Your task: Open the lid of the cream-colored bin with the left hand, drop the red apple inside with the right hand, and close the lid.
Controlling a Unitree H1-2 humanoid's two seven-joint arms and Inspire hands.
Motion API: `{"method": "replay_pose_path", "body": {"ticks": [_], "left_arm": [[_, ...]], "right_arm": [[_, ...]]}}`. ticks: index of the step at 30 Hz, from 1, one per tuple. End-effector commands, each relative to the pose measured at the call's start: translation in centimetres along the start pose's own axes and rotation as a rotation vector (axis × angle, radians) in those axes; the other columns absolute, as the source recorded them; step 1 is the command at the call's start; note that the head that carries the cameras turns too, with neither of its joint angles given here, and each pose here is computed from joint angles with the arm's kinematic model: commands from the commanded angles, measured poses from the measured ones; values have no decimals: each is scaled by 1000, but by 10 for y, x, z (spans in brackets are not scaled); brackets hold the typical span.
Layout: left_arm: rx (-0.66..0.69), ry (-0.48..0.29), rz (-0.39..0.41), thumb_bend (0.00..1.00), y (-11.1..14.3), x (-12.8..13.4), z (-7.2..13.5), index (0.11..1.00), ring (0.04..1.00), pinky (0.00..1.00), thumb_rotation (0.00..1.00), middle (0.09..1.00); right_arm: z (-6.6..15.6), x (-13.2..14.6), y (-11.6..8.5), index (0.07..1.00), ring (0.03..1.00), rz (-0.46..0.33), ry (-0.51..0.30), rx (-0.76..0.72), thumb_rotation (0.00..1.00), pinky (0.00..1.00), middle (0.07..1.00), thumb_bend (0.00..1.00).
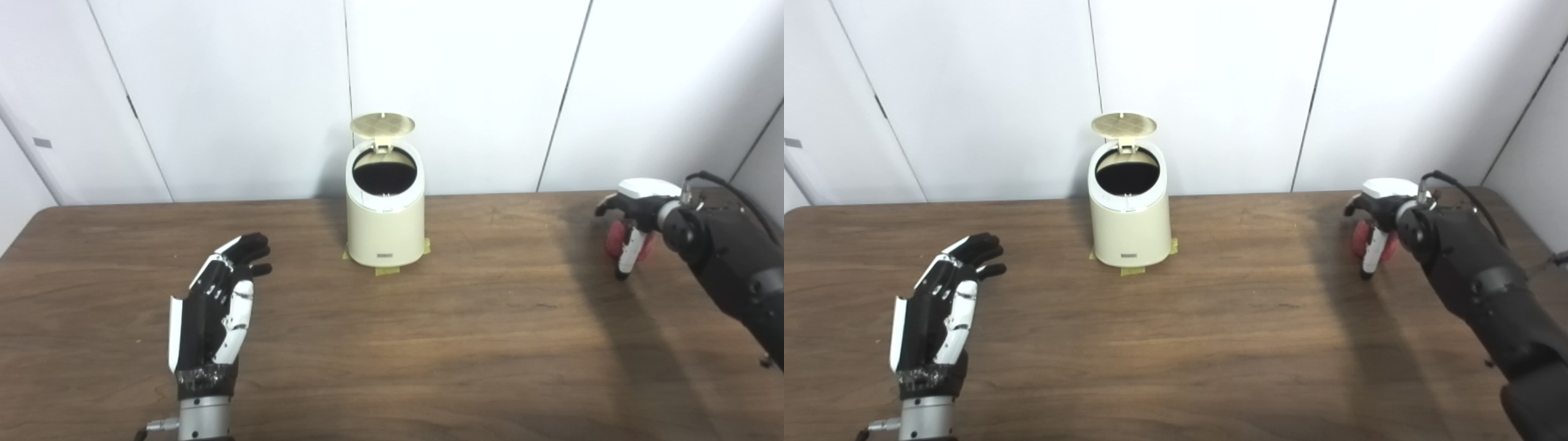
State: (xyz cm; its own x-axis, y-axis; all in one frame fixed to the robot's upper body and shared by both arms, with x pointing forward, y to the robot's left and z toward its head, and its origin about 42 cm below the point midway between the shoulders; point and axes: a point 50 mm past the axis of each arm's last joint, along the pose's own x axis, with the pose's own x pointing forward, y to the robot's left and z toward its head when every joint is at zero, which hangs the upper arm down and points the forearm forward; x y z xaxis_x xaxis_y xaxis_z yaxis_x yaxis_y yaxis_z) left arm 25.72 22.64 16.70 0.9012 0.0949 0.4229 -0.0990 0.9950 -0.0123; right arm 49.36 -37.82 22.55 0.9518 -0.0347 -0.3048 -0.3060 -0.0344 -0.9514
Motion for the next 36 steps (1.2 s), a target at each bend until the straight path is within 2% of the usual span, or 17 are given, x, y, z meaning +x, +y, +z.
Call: {"method": "replay_pose_path", "body": {"ticks": [1, 2, 3, 4, 6, 11, 19, 25, 28, 30, 33, 36], "left_arm": [[-12, -68, 2, 169, -2, 4, 13, 739, 768, 701, 479, 770], [-11, -68, 4, 171, -2, 5, 12, 738, 766, 701, 478, 769], [-9, -67, 4, 172, -2, 5, 12, 737, 765, 700, 478, 768], [-7, -66, 4, 172, -2, 5, 13, 738, 765, 698, 479, 768], [-7, -64, 3, 167, -2, 4, 13, 737, 765, 697, 481, 768], [-3, -62, 4, 169, -3, 5, 13, 727, 763, 694, 507, 764], [-7, -66, 0, 160, -3, 5, 13, 730, 764, 691, 474, 765], [-4, -62, 1, 165, -4, 5, 13, 727, 764, 695, 479, 765], [-6, -65, -5, 164, -4, 5, 13, 729, 765, 696, 483, 768], [-5, -64, -7, 167, -3, 5, 13, 729, 766, 698, 488, 768], [-4, -55, -4, 178, -4, 5, 12, 727, 767, 701, 499, 766], [-4, -53, 1, 176, -5, 5, 10, 730, 767, 695, 502, 767]], "right_arm": [[-4, 1, -26, 717, 638, -147, -26, -9, 5, 530, 750, 834], [-2, 1, -25, 652, 603, -179, -30, -52, 27, 509, 704, 763], [-1, 3, -24, 573, 581, -200, -22, -89, 74, 497, 666, 643], [2, 3, -24, 506, 571, -221, -8, -105, 30, 498, 597, 571], [6, 4, -23, 464, 502, -253, 5, -117, 7, 466, 550, 532], [7, 2, -23, 466, 446, -272, 14, -92, 0, 438, 529, 518], [1, 7, -18, 470, 447, -251, 47, -82, 0, 446, 528, 518], [1, 4, -21, 474, 448, -256, 35, -76, 0, 443, 526, 518], [12, -4, -29, 499, 427, -295, -25, -97, 0, 384, 499, 520], [19, -10, -33, 492, 429, -316, -68, -103, 0, 394, 517, 519], [45, -33, -51, 486, 435, -361, -192, -113, 0, 399, 521, 519], [74, -62, -68, 474, 433, -430, -341, -95, 0, 353, 542, 516]]}}
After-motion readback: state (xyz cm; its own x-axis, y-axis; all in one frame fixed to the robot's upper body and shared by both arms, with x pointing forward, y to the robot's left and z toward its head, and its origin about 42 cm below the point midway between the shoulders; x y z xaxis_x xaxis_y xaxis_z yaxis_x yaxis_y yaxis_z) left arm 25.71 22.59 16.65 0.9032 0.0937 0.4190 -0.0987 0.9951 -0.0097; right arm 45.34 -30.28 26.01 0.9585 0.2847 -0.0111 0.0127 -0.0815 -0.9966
